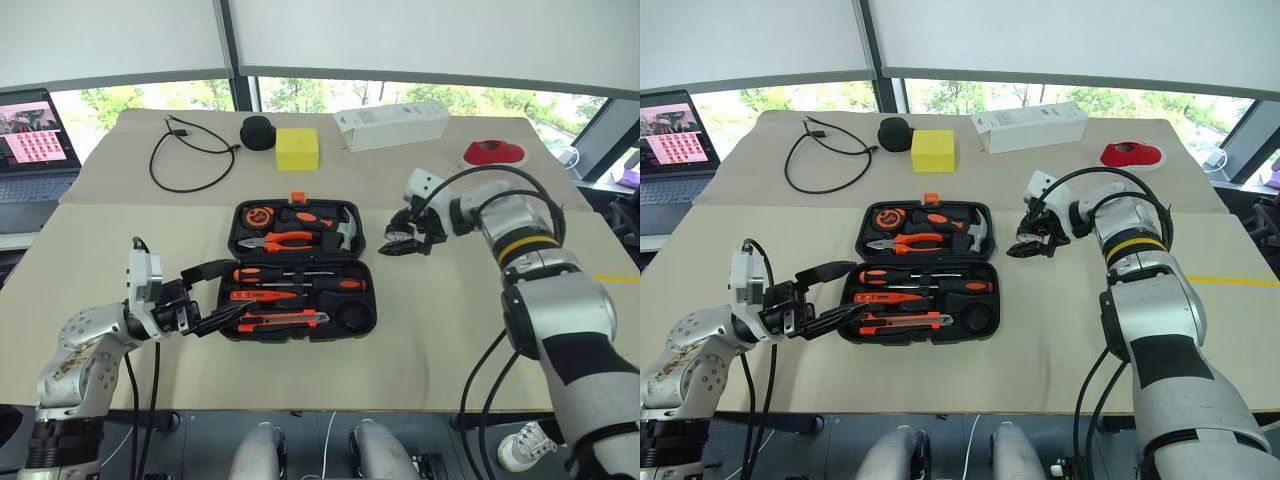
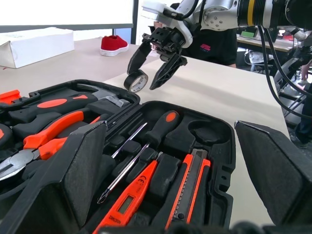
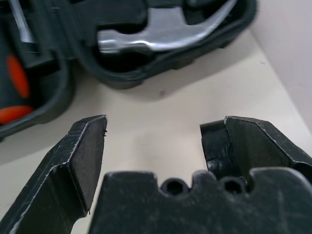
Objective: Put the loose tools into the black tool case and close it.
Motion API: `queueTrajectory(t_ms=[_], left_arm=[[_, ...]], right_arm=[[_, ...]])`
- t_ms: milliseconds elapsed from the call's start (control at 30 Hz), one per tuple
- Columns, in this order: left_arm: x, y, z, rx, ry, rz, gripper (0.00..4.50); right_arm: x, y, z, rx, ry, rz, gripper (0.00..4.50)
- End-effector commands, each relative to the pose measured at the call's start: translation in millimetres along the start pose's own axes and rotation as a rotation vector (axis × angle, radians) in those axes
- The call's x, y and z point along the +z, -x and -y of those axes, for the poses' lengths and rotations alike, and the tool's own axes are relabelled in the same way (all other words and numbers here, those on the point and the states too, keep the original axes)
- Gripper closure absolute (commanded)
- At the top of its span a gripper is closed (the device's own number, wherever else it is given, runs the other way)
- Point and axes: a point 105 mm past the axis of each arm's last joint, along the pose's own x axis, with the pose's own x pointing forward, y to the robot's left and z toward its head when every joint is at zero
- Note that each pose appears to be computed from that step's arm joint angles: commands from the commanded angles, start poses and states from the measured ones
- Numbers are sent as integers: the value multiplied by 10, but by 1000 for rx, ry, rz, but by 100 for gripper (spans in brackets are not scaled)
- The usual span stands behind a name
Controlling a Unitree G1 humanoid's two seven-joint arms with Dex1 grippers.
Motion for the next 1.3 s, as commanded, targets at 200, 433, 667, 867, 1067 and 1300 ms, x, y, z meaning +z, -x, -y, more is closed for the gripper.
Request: queueTrajectory(t_ms=[200, 433, 667, 867, 1067, 1300], left_arm=[[62, 9, 10, 9, -42, 18, 0], [39, 70, 38, 23, -31, 9, 0], [27, 30, 28, 14, -33, 9, 0], [26, 19, 41, 4, -38, 4, 0], [10, 28, 129, -59, -70, -37, 0], [-44, 53, 287, -163, -88, -84, 0]], right_arm=[[25, 142, -13, 50, -10, 4, 3], [169, 426, -41, 130, -24, 73, 3], [-25, 279, 78, -26, 13, -19, 3], [-199, 58, -18, 1, 36, -124, 3], [-280, -83, -99, 35, 33, -172, 102], [-257, -78, -73, 15, 52, -156, 351]])
